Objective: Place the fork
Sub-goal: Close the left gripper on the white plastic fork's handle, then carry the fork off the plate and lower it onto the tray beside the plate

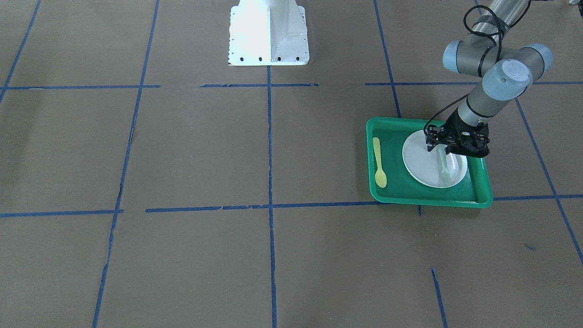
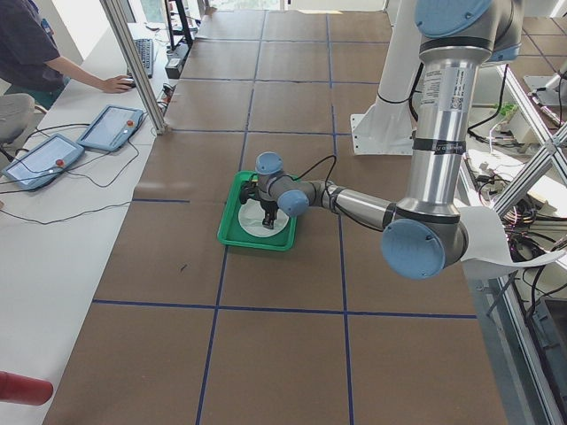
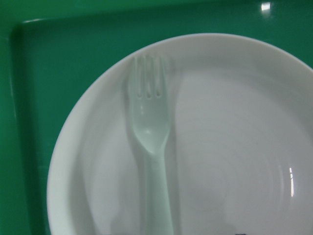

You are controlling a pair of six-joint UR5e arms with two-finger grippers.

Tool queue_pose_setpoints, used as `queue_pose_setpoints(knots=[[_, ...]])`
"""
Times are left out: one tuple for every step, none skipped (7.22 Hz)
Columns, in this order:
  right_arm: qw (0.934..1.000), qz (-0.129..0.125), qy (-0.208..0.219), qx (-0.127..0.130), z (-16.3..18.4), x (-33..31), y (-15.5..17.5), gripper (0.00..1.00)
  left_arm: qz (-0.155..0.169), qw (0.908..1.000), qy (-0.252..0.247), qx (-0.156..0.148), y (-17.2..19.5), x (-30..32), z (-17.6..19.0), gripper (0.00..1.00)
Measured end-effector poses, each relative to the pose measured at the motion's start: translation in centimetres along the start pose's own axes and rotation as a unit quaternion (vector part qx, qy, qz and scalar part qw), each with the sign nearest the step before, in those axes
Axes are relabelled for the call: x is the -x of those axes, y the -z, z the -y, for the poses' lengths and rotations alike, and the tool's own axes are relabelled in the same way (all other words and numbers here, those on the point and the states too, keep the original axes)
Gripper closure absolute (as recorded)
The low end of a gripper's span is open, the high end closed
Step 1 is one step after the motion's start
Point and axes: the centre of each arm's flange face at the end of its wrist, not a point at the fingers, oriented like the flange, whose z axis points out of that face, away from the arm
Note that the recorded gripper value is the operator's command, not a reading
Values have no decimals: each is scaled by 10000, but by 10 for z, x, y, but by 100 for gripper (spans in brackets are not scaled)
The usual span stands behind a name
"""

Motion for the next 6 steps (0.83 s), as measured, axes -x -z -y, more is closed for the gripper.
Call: queue_pose_setpoints(knots=[[10000,0,2,0,0,0,0,0,-7,10000,-3,-2,1,-1,0,100],[10000,0,3,0,0,0,0,0,-15,10000,-9,-9,2,-1,0,100],[10000,0,3,0,0,0,0,0,-37,10000,-24,-27,4,-4,0,100],[10000,0,3,0,0,0,0,0,-120,9999,-34,1,7,-8,0,100],[10000,0,3,0,0,0,0,0,-267,9996,-31,86,12,-12,-1,100],[10000,0,3,0,0,0,0,0,-396,9991,21,122,20,-10,2,100]])
